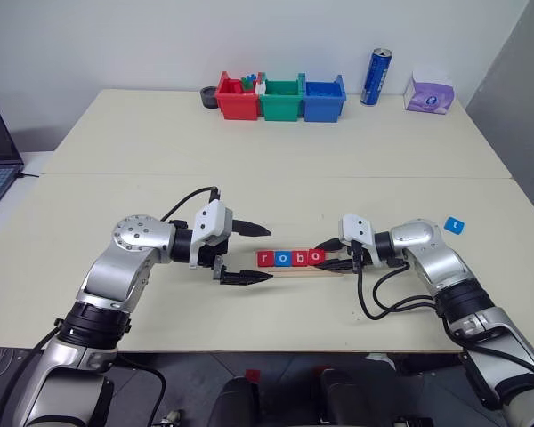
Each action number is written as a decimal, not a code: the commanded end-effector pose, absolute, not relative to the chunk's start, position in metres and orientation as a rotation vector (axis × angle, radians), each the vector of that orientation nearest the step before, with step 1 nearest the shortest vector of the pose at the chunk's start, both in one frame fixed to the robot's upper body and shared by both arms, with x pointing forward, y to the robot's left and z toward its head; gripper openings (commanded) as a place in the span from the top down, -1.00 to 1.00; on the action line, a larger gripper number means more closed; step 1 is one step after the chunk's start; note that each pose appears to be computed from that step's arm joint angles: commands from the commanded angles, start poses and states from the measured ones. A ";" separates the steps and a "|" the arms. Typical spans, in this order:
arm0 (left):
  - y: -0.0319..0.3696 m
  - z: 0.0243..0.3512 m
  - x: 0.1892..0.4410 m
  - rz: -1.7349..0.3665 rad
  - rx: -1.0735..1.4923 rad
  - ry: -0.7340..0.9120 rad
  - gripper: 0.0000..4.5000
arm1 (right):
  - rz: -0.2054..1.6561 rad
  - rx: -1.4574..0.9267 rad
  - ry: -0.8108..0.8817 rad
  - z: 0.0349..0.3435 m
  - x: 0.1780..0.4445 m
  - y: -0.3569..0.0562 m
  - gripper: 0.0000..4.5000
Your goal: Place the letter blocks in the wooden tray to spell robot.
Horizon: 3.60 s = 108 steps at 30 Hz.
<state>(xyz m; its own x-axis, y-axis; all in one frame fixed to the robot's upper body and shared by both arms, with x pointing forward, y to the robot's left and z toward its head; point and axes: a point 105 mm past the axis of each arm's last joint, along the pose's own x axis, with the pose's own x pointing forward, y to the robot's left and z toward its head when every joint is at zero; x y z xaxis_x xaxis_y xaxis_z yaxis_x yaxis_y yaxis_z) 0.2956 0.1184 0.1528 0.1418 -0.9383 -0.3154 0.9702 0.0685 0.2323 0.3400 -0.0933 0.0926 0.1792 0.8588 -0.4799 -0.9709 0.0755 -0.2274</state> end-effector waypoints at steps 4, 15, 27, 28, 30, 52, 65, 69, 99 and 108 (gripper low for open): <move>0.116 0.162 0.295 -1.444 0.473 0.042 -1.00 | 1.405 -0.573 0.222 0.101 0.343 -0.091 0.04; 0.111 0.161 0.295 -1.458 0.471 0.029 -1.00 | 1.298 -0.399 0.198 0.130 0.349 -0.108 -0.98; 0.048 0.166 0.307 -1.480 0.411 -0.108 -1.00 | 0.336 -0.194 0.034 0.187 0.360 -0.216 -0.98; 0.041 0.168 0.308 -1.485 0.402 -0.121 -1.00 | 0.238 -0.169 0.037 0.184 0.361 -0.229 -0.98; 0.028 0.171 0.310 -1.498 0.396 -0.146 -1.00 | 0.039 -0.128 0.063 0.174 0.359 -0.256 -0.98; 0.019 0.179 0.315 -1.516 0.441 -0.176 -1.00 | -0.485 0.027 0.280 0.104 0.367 -0.304 -0.98; 0.017 0.179 0.314 -1.526 0.447 -0.175 -1.00 | -0.484 0.075 0.286 0.094 0.366 -0.297 0.36; 0.017 0.179 0.313 -1.530 0.449 -0.176 -1.00 | -0.455 0.040 0.286 0.096 0.365 -0.293 0.35; 0.086 0.159 0.280 -1.535 0.522 -0.026 -1.00 | 0.229 0.040 0.594 0.088 0.269 -0.127 0.02; 0.084 0.160 0.286 -1.537 0.520 -0.032 -1.00 | 0.257 -0.009 0.479 0.120 0.275 -0.139 -0.99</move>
